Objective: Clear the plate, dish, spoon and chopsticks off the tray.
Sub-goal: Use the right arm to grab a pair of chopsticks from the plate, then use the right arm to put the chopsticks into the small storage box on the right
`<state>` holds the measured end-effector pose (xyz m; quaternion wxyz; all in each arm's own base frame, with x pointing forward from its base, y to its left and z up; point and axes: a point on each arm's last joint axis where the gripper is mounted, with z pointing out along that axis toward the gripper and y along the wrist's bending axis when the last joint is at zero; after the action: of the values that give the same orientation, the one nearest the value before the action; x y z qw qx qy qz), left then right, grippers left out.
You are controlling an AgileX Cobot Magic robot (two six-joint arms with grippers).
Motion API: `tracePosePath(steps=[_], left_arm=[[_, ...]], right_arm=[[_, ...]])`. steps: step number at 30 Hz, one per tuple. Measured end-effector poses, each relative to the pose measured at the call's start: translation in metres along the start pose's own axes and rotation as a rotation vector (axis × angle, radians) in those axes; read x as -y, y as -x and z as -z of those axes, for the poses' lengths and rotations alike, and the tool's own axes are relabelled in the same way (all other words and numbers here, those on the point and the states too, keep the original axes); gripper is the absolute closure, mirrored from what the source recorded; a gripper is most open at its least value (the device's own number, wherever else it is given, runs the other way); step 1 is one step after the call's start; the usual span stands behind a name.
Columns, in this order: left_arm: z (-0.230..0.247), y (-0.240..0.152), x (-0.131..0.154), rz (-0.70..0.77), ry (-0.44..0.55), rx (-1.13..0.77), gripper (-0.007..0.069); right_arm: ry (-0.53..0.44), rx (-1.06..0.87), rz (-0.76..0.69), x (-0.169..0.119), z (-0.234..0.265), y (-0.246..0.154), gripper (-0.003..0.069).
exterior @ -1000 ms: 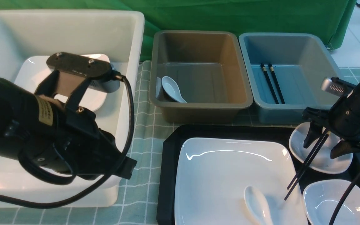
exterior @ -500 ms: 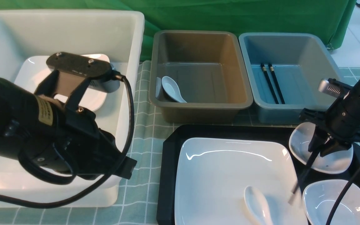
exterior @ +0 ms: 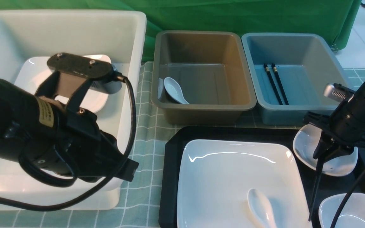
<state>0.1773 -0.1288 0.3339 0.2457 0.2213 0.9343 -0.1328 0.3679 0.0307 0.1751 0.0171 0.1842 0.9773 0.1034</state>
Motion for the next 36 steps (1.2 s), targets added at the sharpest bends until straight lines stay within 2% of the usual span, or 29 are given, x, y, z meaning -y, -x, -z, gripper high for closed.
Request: tracePosePath(steps=[9,18,24,28,31,36], left_arm=[[0.0,0.001,0.0,0.0,-0.001,0.008,0.0615],[0.0,0.004,0.0,0.0,-0.005,0.045,0.0615],[0.0,0.004,0.001,0.003,-0.01,0.045,0.0615],[0.0,0.005,0.001,0.003,-0.01,0.049,0.0615],[0.0,0.007,0.001,0.003,-0.013,0.071,0.0615],[0.001,0.008,0.003,0.019,-0.036,0.085,0.0615]], right_arm=[[0.032,-0.001,0.002,-0.005,0.025,-0.01,0.0515],[0.012,-0.062,0.042,-0.004,0.048,-0.03,0.0515],[0.034,-0.015,0.073,-0.002,0.072,-0.047,0.0515],[0.111,0.116,0.142,-0.008,0.103,-0.055,0.0515],[0.185,0.246,0.15,-0.016,0.126,-0.037,0.0515],[0.305,0.337,0.139,-0.033,0.143,0.02,0.0515]])
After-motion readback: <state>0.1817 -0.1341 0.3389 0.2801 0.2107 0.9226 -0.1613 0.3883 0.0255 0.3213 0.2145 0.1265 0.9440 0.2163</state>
